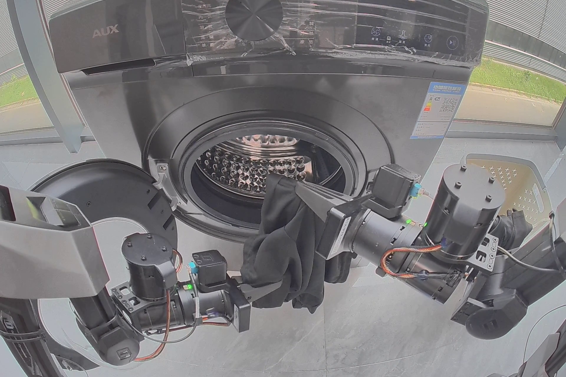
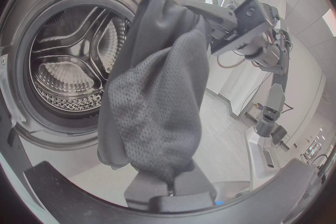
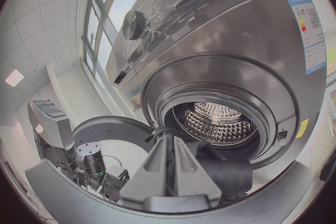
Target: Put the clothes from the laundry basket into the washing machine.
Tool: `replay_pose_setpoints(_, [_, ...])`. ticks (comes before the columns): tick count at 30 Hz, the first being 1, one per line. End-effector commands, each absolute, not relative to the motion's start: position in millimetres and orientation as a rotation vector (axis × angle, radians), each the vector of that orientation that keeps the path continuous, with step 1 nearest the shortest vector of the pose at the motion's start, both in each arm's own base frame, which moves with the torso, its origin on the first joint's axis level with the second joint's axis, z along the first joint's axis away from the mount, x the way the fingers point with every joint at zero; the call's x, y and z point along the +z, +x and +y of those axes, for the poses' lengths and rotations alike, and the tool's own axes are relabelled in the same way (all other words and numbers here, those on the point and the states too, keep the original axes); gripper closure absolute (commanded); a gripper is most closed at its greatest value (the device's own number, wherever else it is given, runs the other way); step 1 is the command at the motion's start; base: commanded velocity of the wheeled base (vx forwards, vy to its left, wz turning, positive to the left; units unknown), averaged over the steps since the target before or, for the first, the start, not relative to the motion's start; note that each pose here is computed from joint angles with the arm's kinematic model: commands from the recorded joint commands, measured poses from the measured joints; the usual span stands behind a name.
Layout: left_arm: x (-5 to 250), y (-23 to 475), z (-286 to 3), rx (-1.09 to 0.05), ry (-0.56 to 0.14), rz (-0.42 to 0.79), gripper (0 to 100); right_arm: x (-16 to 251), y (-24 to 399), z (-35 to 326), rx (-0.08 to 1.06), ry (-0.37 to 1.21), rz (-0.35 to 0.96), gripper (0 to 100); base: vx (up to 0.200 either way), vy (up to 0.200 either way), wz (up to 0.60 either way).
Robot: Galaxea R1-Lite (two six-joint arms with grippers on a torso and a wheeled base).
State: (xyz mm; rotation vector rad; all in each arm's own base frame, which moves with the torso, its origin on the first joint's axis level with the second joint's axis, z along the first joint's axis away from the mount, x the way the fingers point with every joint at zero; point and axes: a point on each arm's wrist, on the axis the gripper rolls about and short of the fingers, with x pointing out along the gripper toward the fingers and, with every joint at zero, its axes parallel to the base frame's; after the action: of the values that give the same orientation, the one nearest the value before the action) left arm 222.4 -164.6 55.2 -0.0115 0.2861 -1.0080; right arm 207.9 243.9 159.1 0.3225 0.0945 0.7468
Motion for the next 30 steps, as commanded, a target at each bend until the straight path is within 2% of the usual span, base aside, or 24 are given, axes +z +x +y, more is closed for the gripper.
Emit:
replay_pose_setpoints(1, [63,206,-162,-1.031,-0.005,0.276,100,148,212,245,0.740,0.312,0.105,100,0.000,0.000,0.00])
replay_pose_setpoints(5, [78,195,-152,-1.031,-0.022,0.239,100,142,213,246,0.741,0.306,0.116,100,0.000,0.000,0.00])
replay_pose_setpoints(12, [115,187,-145,-1.038,-0.046,0.081,100,129,217,248,0.735,0.293,0.133,100,0.000,0.000,0.00])
replay_pose_setpoints(24, [118,190,-146,-1.025,-0.047,0.062,100,127,221,244,0.725,0.283,0.105,100,0.000,0.000,0.00])
replay_pose_setpoints(25, [118,190,-146,-1.025,-0.047,0.060,100,127,221,244,0.725,0.281,0.104,0,0.000,0.000,0.00])
replay_pose_setpoints(30, [124,200,-144,-0.994,-0.052,0.028,100,118,221,236,0.704,0.255,0.141,0,0.000,0.000,0.00])
